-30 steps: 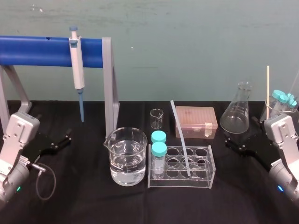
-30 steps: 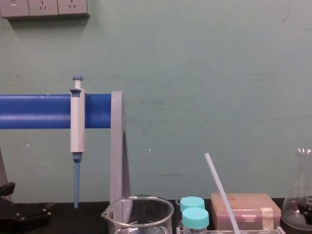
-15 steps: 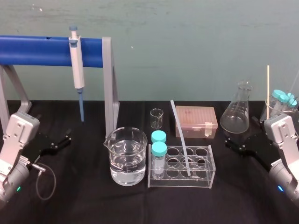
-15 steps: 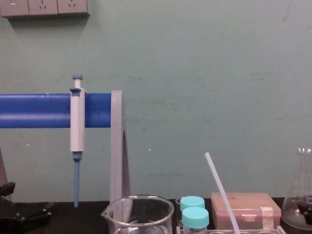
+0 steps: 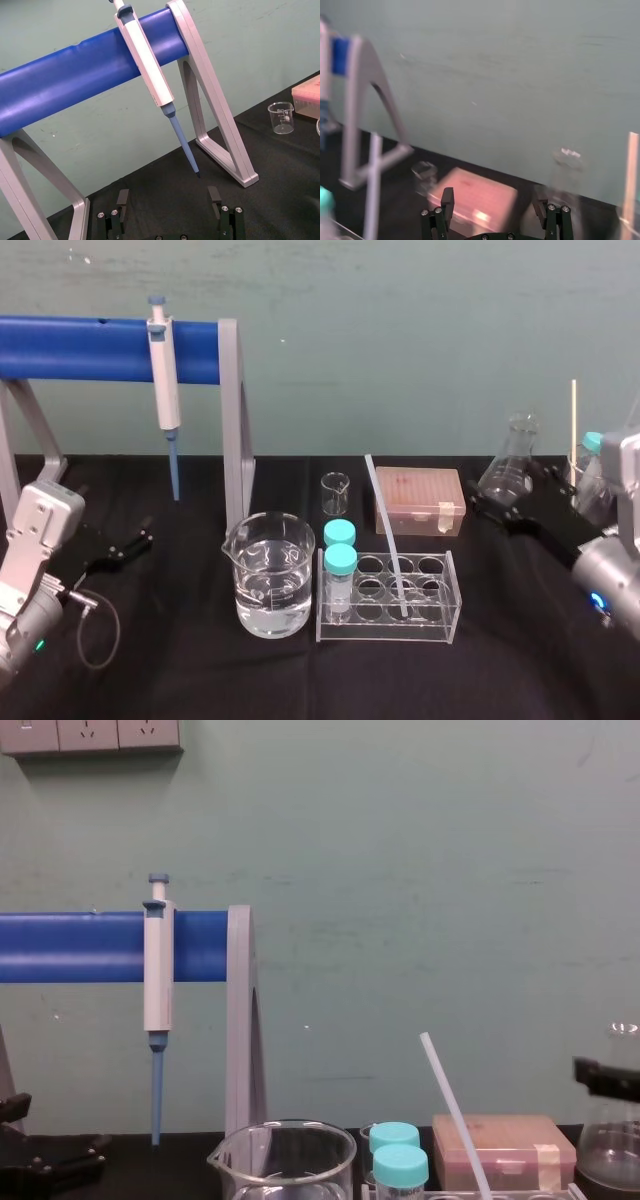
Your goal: Pick up the stirring rod with one hand, then place it down.
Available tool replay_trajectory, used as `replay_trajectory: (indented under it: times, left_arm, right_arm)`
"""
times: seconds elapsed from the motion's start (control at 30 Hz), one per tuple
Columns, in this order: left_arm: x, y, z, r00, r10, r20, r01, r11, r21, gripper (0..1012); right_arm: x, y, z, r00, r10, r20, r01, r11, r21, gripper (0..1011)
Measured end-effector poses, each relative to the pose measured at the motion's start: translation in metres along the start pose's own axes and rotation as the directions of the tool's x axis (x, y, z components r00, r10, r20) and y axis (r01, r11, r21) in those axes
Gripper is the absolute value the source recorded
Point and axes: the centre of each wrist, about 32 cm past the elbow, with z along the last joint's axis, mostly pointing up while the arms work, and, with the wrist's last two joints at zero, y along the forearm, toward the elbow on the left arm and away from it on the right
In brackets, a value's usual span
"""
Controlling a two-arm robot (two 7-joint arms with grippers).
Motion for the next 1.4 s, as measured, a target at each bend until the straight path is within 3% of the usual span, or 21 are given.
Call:
replay_trajectory:
  times: [0.13,0.23,0.37,0.53,0.83,1.1,1.4]
  left_arm:
    - [0.0,0.0,0.0,1.0,0.0,0.0,0.0,1.0,0.0,1000]
    - [0.0,0.0,0.0,1.0,0.0,0.0,0.0,1.0,0.0,1000]
    - [0.0,0.0,0.0,1.0,0.0,0.0,0.0,1.0,0.0,1000]
    - [0.0,0.0,0.0,1.0,0.0,0.0,0.0,1.0,0.0,1000]
    - [0.0,0.0,0.0,1.0,0.0,0.0,0.0,1.0,0.0,1000]
    - [0.0,0.0,0.0,1.0,0.0,0.0,0.0,1.0,0.0,1000]
    - [0.0,0.0,0.0,1.0,0.0,0.0,0.0,1.0,0.0,1000]
  right_arm:
    - [-0.0026,0.008,0.014,0.993,0.082,-0.088,-0.081,0.997,0.017,1003]
    - [-0.0064,0.017,0.025,0.974,0.171,-0.151,-0.172,0.985,0.007,1003]
    - [-0.0106,0.026,0.034,0.95,0.245,-0.192,-0.252,0.968,-0.012,1003]
    - [-0.0169,0.039,0.04,0.924,0.326,-0.198,-0.338,0.941,-0.029,1003]
    - [-0.0267,0.066,0.038,0.909,0.36,-0.209,-0.385,0.918,-0.094,1003]
    - [-0.0325,0.082,0.037,0.91,0.348,-0.225,-0.381,0.916,-0.123,1003]
    - [-0.0348,0.086,0.035,0.909,0.348,-0.23,-0.385,0.912,-0.139,1003]
